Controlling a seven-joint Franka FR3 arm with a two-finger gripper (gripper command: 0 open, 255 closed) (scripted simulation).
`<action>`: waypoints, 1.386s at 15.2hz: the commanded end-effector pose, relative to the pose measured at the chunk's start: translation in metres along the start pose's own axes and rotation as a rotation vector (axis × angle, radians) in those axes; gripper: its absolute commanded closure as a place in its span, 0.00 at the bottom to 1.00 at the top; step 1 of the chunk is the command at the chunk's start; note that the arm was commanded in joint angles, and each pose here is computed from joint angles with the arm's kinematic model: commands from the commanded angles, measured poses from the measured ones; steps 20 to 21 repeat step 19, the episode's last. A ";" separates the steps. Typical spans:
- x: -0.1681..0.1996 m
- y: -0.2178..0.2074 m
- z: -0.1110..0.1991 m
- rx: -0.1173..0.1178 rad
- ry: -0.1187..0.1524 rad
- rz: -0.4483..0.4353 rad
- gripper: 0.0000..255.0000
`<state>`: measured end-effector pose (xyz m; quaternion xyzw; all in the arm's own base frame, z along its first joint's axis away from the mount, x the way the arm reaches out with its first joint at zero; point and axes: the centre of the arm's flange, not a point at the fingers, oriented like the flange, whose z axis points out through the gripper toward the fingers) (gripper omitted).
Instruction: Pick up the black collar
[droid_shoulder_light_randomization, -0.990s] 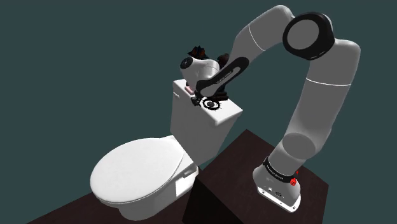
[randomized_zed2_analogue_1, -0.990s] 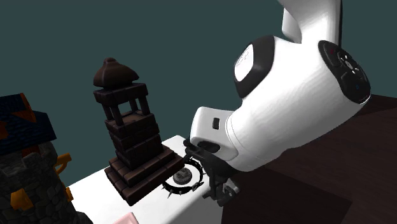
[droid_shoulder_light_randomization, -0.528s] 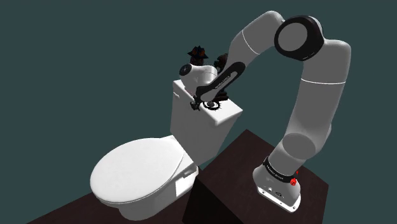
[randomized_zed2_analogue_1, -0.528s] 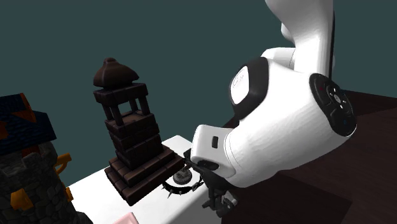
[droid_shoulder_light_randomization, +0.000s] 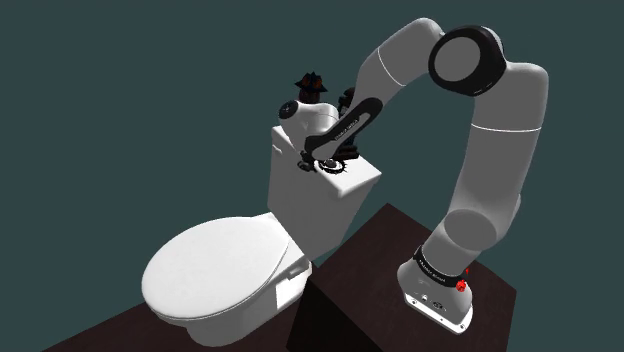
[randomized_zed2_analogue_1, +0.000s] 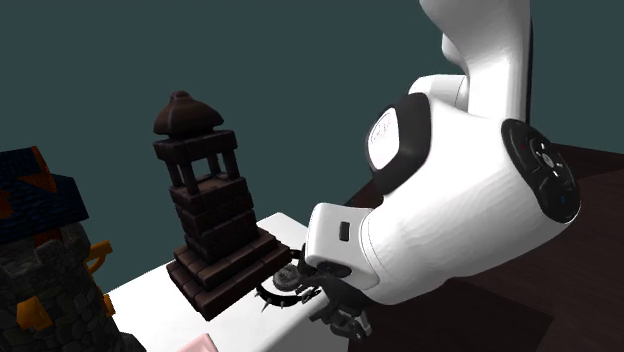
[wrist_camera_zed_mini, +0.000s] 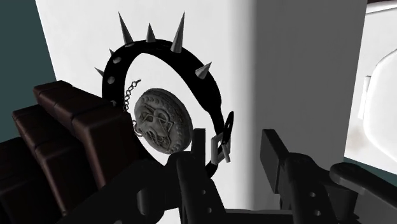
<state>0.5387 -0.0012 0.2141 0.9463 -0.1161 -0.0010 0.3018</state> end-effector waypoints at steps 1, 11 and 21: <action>0.004 0.007 0.009 -0.016 -0.002 0.003 1.00; 0.001 0.037 -0.033 -0.016 -0.002 0.003 1.00; 0.003 0.056 -0.059 -0.016 -0.002 0.003 1.00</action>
